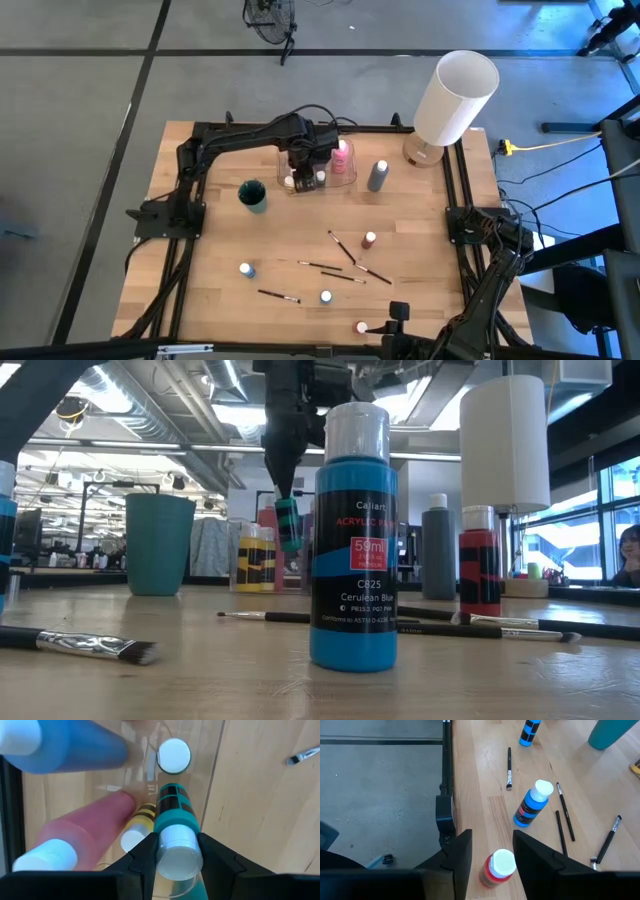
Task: Pick & Place Paint Supplies
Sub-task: Put the light blue paint bottle into the transparent bin
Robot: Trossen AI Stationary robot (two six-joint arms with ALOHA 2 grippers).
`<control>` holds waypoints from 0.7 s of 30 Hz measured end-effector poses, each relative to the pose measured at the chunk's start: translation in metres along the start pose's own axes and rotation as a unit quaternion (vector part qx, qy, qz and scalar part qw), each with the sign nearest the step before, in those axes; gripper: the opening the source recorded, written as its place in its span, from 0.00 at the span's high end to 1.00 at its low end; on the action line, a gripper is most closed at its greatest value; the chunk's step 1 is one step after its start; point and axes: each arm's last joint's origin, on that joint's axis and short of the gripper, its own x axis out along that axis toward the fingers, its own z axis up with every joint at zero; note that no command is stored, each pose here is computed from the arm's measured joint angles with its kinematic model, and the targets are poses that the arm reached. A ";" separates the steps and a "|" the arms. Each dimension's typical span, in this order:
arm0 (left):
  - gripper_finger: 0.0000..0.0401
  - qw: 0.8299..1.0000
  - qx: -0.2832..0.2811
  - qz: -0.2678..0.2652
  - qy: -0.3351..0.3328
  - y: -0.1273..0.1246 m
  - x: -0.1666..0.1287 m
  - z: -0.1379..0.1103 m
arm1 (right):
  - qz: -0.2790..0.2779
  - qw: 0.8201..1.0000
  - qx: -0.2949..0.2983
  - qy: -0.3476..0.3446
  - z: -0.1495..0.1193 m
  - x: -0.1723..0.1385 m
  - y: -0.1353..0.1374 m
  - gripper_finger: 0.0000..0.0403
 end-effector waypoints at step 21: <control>0.71 0.999 0.029 -0.004 0.042 -0.001 0.040 0.014 | -0.001 1.000 0.001 0.001 0.000 0.000 0.000 0.64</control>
